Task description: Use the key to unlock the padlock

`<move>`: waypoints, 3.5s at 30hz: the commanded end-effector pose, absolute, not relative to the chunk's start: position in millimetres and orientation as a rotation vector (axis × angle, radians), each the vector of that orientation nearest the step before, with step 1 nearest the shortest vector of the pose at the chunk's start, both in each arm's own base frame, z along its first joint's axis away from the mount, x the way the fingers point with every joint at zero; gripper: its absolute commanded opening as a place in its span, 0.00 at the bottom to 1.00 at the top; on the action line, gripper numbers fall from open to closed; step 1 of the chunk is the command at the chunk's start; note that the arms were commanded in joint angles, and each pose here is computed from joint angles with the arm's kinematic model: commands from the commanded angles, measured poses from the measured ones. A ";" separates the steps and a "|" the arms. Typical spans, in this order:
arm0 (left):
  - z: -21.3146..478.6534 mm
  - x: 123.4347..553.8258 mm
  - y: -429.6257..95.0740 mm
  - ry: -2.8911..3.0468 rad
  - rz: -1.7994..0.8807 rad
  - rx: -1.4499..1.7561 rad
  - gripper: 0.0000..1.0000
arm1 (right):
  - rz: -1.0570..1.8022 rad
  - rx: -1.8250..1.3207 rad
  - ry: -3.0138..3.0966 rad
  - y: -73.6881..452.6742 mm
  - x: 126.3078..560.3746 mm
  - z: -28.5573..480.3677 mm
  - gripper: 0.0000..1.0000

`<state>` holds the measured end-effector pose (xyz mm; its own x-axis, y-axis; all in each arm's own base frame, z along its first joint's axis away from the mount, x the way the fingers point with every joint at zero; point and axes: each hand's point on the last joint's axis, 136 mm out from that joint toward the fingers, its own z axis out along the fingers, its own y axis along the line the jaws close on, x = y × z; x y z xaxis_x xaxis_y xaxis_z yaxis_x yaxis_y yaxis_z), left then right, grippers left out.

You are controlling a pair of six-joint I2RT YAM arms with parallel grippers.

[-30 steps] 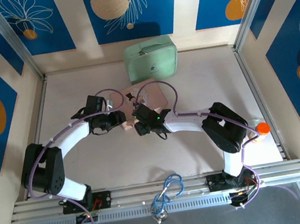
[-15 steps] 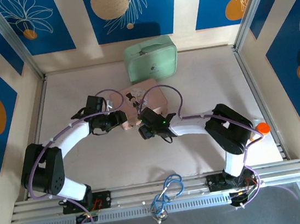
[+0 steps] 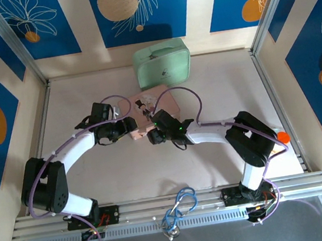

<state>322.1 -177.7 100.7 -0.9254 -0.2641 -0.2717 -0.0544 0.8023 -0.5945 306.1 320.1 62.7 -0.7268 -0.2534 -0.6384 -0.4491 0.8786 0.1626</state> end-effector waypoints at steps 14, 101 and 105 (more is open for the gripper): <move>92.9 323.3 -177.5 2.657 -0.862 -0.264 0.59 | 0.339 -0.549 2.410 327.8 316.8 41.9 0.58; 78.8 318.8 -158.7 2.728 -0.711 -0.226 0.54 | 0.441 -0.033 2.655 214.0 395.3 112.7 0.40; 84.8 323.5 -162.7 2.696 -0.745 -0.227 0.57 | 0.418 -0.022 2.684 212.6 391.8 104.0 0.31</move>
<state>320.0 -170.4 90.6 -0.9310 -0.2283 -0.2850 -0.0389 0.8381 -0.5442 402.6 209.2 116.3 -0.8873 0.0693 -0.4560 -0.0718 0.9558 0.2850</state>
